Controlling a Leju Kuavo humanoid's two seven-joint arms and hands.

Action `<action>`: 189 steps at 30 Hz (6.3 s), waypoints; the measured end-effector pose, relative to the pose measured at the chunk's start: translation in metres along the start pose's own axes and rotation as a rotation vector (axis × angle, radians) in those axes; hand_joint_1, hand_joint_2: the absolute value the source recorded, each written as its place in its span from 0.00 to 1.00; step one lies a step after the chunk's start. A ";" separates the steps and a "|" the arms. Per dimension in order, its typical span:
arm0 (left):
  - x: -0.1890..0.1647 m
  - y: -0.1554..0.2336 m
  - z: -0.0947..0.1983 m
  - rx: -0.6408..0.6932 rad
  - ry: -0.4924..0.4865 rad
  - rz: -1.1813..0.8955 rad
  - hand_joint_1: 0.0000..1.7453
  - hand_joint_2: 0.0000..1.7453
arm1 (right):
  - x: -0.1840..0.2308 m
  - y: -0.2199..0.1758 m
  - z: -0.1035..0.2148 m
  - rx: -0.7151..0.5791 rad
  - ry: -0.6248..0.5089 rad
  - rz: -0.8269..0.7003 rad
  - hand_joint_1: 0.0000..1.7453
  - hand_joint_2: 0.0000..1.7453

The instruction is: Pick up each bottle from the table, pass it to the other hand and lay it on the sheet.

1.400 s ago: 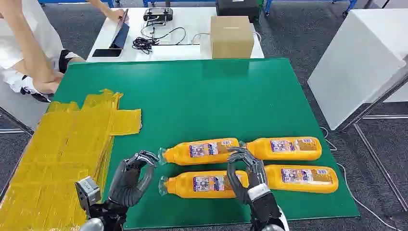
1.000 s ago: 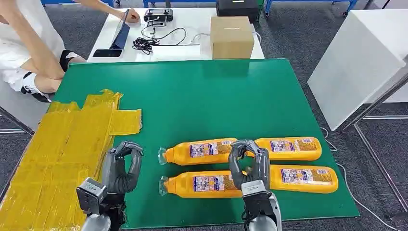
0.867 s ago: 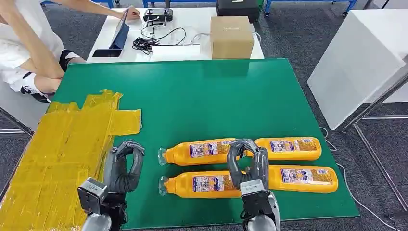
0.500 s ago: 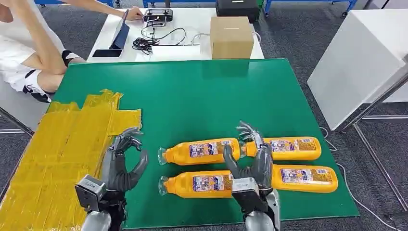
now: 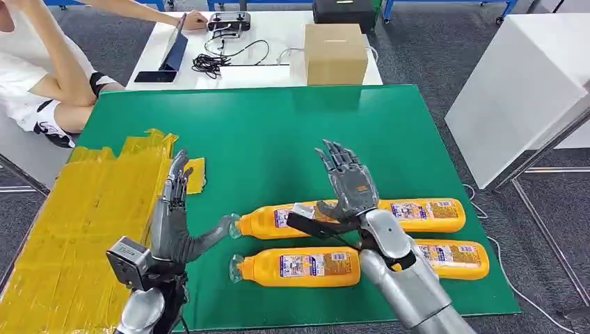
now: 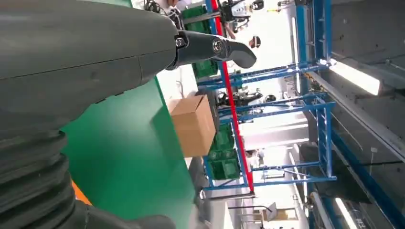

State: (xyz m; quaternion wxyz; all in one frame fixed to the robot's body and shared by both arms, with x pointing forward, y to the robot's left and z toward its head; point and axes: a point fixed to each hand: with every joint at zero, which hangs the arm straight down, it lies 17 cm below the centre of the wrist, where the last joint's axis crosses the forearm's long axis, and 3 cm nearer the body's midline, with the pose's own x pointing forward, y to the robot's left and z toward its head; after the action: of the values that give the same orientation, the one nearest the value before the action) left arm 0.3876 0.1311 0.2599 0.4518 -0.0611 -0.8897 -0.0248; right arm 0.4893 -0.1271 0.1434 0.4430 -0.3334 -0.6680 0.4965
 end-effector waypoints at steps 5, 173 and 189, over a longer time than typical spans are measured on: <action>-0.002 -0.002 -0.004 -0.005 0.000 0.014 0.00 1.00 | -0.003 0.040 -0.004 0.136 -0.029 -0.026 0.00 1.00; 0.026 -0.099 -0.009 -0.456 0.047 0.338 0.00 1.00 | 0.188 -0.001 0.058 -0.223 -0.505 -0.790 1.00 1.00; 0.024 -0.076 -0.010 -0.315 0.027 0.328 1.00 1.00 | 0.201 0.002 0.059 -0.179 -0.542 -0.738 1.00 1.00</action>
State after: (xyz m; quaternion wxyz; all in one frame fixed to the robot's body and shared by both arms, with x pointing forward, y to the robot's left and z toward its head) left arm 0.3718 0.0570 0.2864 0.4465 -0.2745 -0.8468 -0.0905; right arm 0.3577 0.0294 0.1867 0.3689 0.0314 -0.8737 0.3155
